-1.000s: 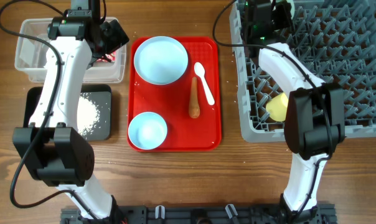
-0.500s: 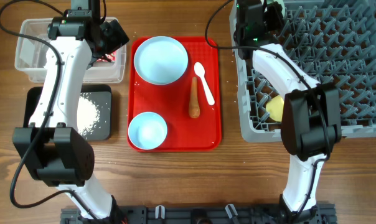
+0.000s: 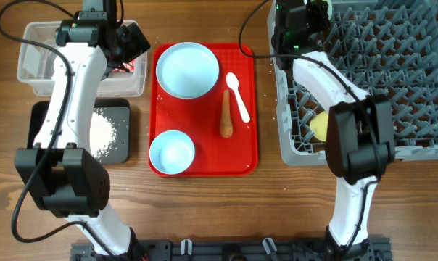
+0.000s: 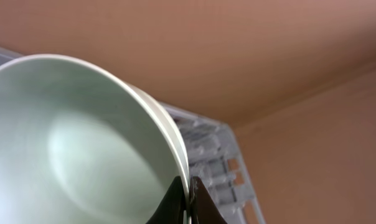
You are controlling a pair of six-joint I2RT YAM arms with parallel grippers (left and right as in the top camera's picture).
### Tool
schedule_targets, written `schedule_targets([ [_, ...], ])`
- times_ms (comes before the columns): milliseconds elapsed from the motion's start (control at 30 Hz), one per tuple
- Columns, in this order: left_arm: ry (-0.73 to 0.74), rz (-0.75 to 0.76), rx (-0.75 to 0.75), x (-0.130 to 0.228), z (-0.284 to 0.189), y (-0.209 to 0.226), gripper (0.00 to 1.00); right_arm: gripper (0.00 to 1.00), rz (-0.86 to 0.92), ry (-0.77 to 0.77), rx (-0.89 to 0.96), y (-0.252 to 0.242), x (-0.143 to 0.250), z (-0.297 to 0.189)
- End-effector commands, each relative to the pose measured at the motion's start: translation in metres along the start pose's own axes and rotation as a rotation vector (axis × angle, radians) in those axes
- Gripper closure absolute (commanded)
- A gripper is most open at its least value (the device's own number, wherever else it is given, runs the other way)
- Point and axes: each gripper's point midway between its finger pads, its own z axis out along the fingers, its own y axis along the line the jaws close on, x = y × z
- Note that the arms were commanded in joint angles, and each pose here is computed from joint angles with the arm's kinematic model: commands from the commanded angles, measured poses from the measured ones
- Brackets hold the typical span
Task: Sort waste into correct bins and load items into the dishwasher rack
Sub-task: 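Lower the green bowl into the grey rack and open the right gripper, then move the right gripper back over the red tray toward the light-blue bowl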
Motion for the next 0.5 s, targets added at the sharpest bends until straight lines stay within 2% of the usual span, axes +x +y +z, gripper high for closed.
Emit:
schedule_targets([
  [0,0.0,-0.015,-0.009,0.0,0.001,0.003,0.0,0.96,-0.148,0.06,0.074,0.016,0.02,0.014],
  [333,0.0,-0.015,-0.009,0.0,0.001,0.003,0.0,0.95,-0.178,0.051,0.097,0.024,0.014,0.003],
  [400,0.0,-0.015,-0.009,0.0,0.001,0.003,0.0,0.88,-0.187,0.039,0.09,0.03,0.009,-0.005],
  [467,0.0,-0.015,-0.01,0.0,0.001,0.003,0.0,0.74,-0.192,0.025,0.083,0.036,0.003,-0.014],
])
